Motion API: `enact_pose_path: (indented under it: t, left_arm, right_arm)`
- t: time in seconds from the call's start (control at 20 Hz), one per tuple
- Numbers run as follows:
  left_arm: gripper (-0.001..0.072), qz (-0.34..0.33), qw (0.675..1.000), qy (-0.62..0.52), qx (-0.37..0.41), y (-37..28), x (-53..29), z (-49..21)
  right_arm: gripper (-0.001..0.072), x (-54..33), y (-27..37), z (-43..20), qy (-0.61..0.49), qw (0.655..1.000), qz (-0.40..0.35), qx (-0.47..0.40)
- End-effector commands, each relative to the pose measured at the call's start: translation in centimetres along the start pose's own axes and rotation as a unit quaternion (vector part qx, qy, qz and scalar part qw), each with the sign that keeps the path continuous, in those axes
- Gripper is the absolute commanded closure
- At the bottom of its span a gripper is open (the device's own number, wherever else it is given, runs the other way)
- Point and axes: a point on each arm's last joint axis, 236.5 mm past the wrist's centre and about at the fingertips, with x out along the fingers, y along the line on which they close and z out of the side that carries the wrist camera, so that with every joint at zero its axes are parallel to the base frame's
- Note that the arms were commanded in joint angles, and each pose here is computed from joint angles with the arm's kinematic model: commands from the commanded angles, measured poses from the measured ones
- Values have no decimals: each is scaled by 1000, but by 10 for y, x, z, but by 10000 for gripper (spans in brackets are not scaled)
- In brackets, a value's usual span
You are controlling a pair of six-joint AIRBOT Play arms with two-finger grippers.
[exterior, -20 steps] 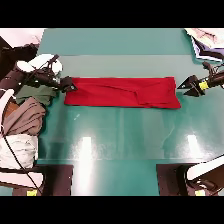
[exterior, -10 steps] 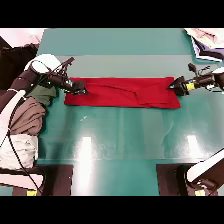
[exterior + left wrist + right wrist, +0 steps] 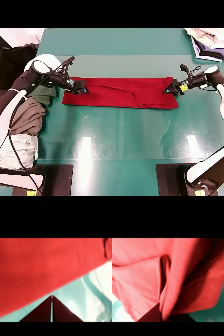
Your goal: Fold the shirts.
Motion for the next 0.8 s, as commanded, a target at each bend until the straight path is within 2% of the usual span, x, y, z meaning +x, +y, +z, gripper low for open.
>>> enact_pose_path:
  t: [0.0,0.15,0.35,0.55,0.75]
  left_arm:
    - [687,4,998,-60,6,-13,-1,33]
    - [687,-3,995,-88,50,-47,11,56]
    - [687,-30,993,-66,98,-93,61,62]
    - [687,-42,995,-28,92,-105,124,52]
    - [687,-41,997,0,58,-92,171,42]
  right_arm:
    - [698,-27,39,11,-42,998,1,-40]
    - [700,-55,89,21,-85,993,-13,-81]
    - [700,-79,174,30,-102,984,-11,-145]
    - [699,-79,255,30,-123,972,2,-201]
    - [700,-49,302,11,-100,967,18,-236]
